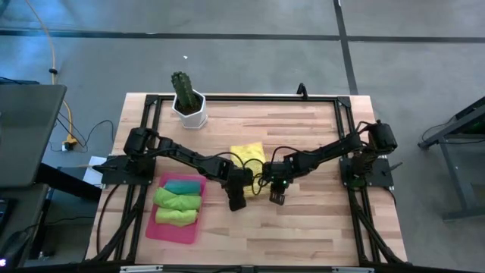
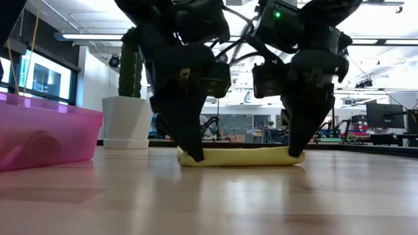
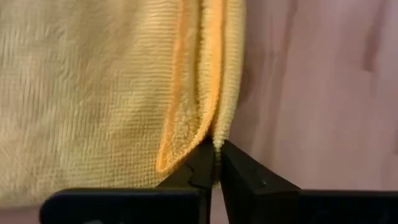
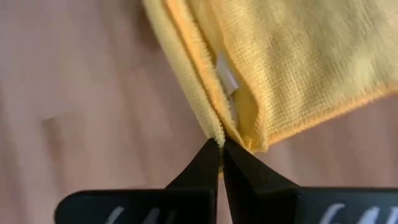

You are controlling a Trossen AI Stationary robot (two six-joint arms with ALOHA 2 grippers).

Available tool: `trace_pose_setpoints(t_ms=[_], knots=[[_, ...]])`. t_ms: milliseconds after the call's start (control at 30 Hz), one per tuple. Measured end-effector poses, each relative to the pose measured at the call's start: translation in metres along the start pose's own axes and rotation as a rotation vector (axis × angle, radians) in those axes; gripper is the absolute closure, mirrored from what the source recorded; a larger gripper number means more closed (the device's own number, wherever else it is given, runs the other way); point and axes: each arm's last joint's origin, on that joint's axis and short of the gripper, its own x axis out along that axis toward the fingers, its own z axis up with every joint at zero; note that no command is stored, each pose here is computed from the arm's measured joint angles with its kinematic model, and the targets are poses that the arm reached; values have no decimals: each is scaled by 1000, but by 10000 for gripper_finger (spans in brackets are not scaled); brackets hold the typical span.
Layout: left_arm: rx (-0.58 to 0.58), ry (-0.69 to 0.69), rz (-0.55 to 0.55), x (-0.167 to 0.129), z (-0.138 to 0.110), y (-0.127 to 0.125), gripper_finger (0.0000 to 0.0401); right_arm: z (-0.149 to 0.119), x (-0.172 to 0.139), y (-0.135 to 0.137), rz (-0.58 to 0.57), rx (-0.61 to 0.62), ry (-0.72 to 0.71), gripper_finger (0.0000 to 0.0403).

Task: Roll microfiber towels into tight, uniform cylinder then place into a basket
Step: Roll the yellow towel

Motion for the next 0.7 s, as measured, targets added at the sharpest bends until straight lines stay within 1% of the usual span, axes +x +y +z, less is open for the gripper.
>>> trace_pose_setpoints(t_ms=[100, 167, 233, 333, 467, 600, 633, 700], knots=[[-46, 24, -76, -2, 0, -3, 389, 3, -1, 1, 100, 1, 9, 403], [-49, 36, -124, -6, 0, -5, 394, 5, -1, 1, 137, 2, 5, 403], [-69, 48, -156, -7, 1, -4, 398, 7, -2, -1, 149, 8, -2, 403], [-106, 60, -173, -8, 2, -2, 398, 10, -3, -7, 144, 26, -8, 403], [-160, 60, -168, -9, 4, 2, 398, 13, -5, -14, 145, 46, -13, 403], [-176, 42, -146, -17, 5, 1, 398, 18, -7, -21, 144, 67, -44, 403], [-183, 41, -131, -18, 4, 1, 398, 19, -8, -23, 142, 71, -52, 403], [-198, 38, -63, -23, 2, 3, 398, 22, -9, -26, 145, 75, -75, 403]])
